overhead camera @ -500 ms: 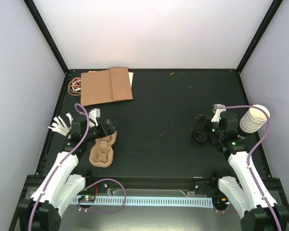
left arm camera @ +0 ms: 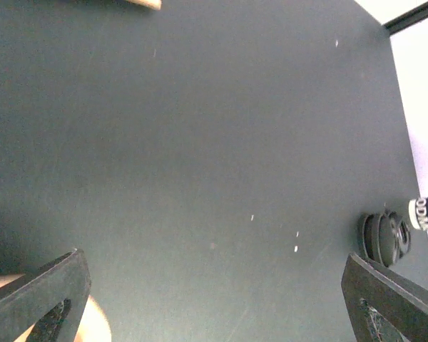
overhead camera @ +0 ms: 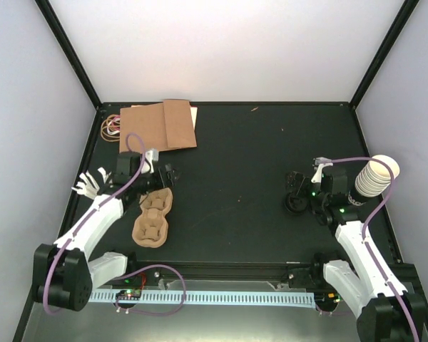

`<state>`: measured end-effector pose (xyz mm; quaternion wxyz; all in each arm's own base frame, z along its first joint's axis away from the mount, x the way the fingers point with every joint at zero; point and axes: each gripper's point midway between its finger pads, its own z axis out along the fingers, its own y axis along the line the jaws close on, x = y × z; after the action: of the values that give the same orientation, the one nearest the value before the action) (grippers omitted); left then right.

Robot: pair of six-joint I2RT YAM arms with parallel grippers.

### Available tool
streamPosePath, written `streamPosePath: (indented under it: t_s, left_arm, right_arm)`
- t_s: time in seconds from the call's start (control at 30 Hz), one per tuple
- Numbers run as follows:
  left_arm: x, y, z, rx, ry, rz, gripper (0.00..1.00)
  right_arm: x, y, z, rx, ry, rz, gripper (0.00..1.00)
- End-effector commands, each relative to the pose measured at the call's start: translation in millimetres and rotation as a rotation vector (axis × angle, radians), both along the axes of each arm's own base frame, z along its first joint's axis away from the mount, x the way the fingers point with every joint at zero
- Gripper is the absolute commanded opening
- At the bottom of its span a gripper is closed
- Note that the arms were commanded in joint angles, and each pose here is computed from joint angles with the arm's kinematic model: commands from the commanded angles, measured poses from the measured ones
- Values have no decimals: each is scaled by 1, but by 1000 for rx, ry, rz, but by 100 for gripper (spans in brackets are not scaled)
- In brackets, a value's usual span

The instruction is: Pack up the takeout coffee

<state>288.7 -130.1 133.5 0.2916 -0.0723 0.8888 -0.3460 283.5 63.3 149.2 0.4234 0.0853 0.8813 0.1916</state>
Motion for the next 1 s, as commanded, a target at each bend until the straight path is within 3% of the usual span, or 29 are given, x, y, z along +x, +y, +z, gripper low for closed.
streamPosePath:
  t_s: [0.0, 0.23, 0.4, 0.63, 0.8, 0.97]
  left_arm:
    - [35, 7, 30, 102, -91, 13, 99]
    - [95, 27, 7, 278, 13, 102, 97]
    - [131, 31, -18, 321, 71, 108, 93]
    - [168, 45, -32, 295, 79, 125, 90]
    - [188, 43, -41, 224, 86, 73, 71]
    - [206, 41, -55, 165, 92, 52, 66]
  right_arm:
    - [4, -8, -11, -13, 13, -51, 100]
    - [4, -1, -17, 9, 18, -19, 100]
    - [0, 1, -19, 21, 19, -8, 100]
    - [-7, 1, -33, 38, 10, -13, 100]
    - [-6, 1, -30, 37, -8, -18, 100]
    - [-6, 1, -30, 40, -12, -15, 100]
